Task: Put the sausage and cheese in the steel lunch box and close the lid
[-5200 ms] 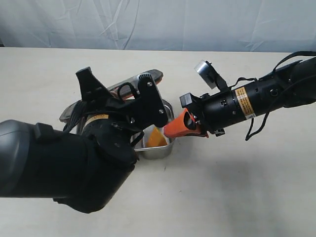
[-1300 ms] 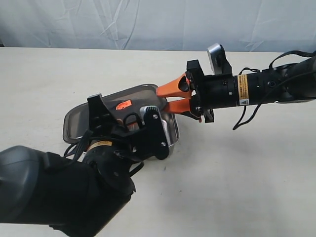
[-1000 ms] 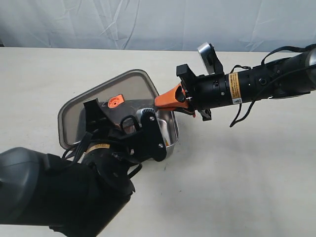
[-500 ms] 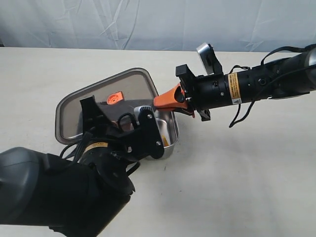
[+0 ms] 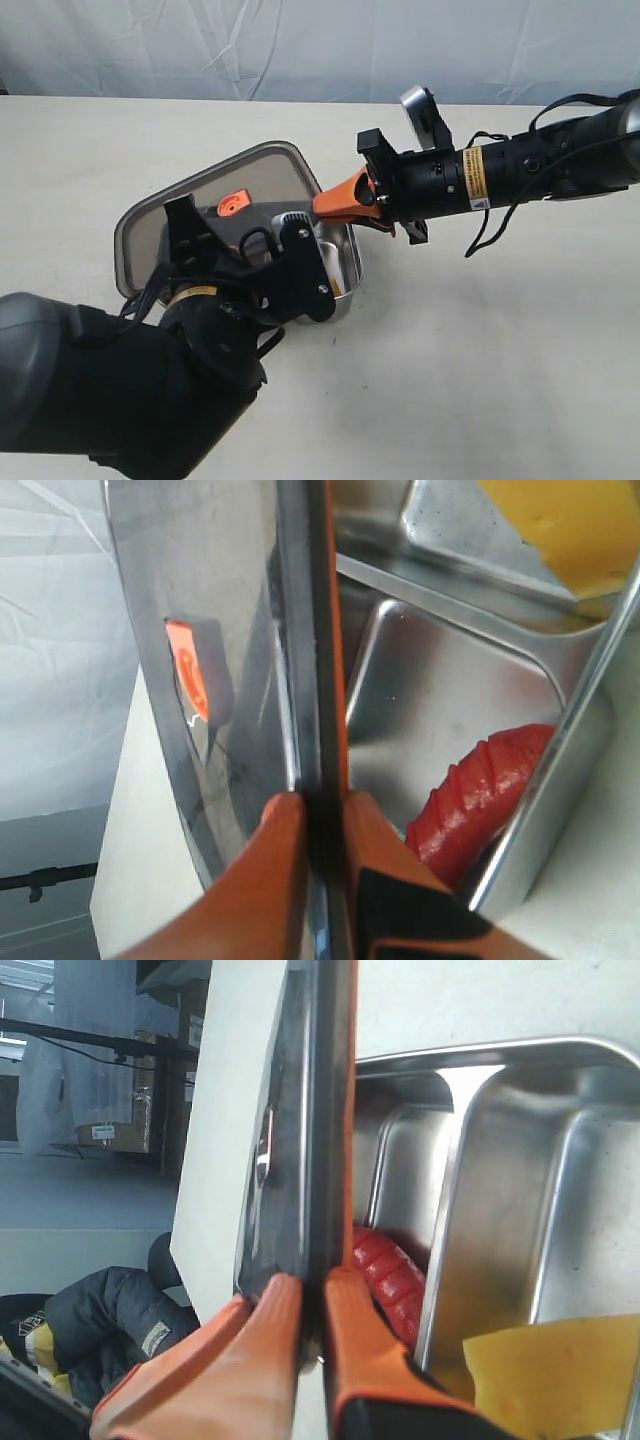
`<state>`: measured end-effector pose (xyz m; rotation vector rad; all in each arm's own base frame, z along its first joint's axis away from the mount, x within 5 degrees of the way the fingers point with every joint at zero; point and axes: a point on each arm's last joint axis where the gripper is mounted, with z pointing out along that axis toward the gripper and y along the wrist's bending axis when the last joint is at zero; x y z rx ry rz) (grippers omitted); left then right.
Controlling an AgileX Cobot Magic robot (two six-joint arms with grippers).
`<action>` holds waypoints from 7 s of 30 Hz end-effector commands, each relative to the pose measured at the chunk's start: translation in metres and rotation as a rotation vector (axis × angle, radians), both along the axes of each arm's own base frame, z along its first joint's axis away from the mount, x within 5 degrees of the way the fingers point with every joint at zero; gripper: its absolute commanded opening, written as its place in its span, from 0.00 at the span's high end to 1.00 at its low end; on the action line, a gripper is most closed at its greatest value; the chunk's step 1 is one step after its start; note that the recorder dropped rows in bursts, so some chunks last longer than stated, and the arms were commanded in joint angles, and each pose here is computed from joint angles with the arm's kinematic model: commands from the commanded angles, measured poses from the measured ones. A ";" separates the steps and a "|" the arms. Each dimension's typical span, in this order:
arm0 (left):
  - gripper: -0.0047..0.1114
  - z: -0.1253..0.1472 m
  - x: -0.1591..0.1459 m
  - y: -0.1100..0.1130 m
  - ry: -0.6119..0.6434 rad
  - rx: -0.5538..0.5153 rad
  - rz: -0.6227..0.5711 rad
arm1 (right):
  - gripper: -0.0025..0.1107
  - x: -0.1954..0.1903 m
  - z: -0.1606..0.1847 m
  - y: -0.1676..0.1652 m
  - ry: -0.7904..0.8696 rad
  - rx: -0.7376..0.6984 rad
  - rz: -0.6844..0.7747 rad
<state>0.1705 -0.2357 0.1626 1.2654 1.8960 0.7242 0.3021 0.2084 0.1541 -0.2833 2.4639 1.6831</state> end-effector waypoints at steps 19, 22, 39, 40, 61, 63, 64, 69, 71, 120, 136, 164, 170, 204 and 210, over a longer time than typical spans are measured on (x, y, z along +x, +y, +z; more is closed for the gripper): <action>0.51 0.016 0.000 0.005 -0.146 -0.106 0.145 | 0.99 -0.005 0.003 0.004 0.001 0.034 0.027; 0.51 0.027 -0.006 0.007 -0.199 -0.127 0.170 | 0.99 -0.004 0.003 0.004 -0.001 0.037 0.025; 0.51 0.059 -0.021 0.017 -0.242 -0.290 0.178 | 0.99 -0.029 -0.009 -0.007 -0.021 0.148 -0.031; 0.51 0.059 -0.022 0.021 -0.259 -0.280 0.196 | 0.99 -0.030 -0.009 -0.007 -0.026 0.149 -0.039; 0.51 0.075 -0.037 0.076 -0.299 -0.487 0.297 | 0.99 -0.051 -0.019 -0.022 -0.016 0.223 -0.182; 0.51 0.072 -0.038 0.080 -0.298 -0.489 0.303 | 0.99 -0.054 -0.020 -0.024 -0.016 0.219 -0.182; 0.51 0.071 -0.038 0.081 -0.298 -0.492 0.307 | 0.99 -0.056 -0.021 -0.024 -0.015 0.215 -0.182; 0.51 0.065 -0.039 0.085 -0.297 -0.504 0.324 | 0.99 -0.061 -0.025 -0.028 -0.037 0.201 -0.192; 0.51 0.063 -0.040 0.086 -0.296 -0.499 0.325 | 0.99 -0.062 -0.027 -0.029 -0.042 0.199 -0.204; 0.51 0.057 -0.041 0.091 -0.297 -0.534 0.355 | 0.99 -0.066 -0.017 -0.041 -0.038 0.234 -0.379; 0.51 0.057 -0.041 0.091 -0.297 -0.530 0.353 | 0.99 -0.073 -0.041 -0.045 -0.035 -0.046 -0.308; 0.51 0.054 -0.042 0.087 -0.245 -0.508 0.300 | 0.99 -0.071 -0.051 -0.051 0.107 -0.134 -0.414; 0.51 0.054 -0.042 0.087 -0.243 -0.508 0.299 | 0.99 -0.073 -0.051 -0.050 0.118 -0.132 -0.389; 0.51 0.057 -0.041 0.091 -0.292 -0.467 0.320 | 0.52 -0.084 -0.045 -0.045 0.123 -0.081 -0.244; 0.51 0.057 -0.041 0.092 -0.290 -0.446 0.310 | 0.53 -0.083 -0.047 -0.058 0.144 -0.117 -0.207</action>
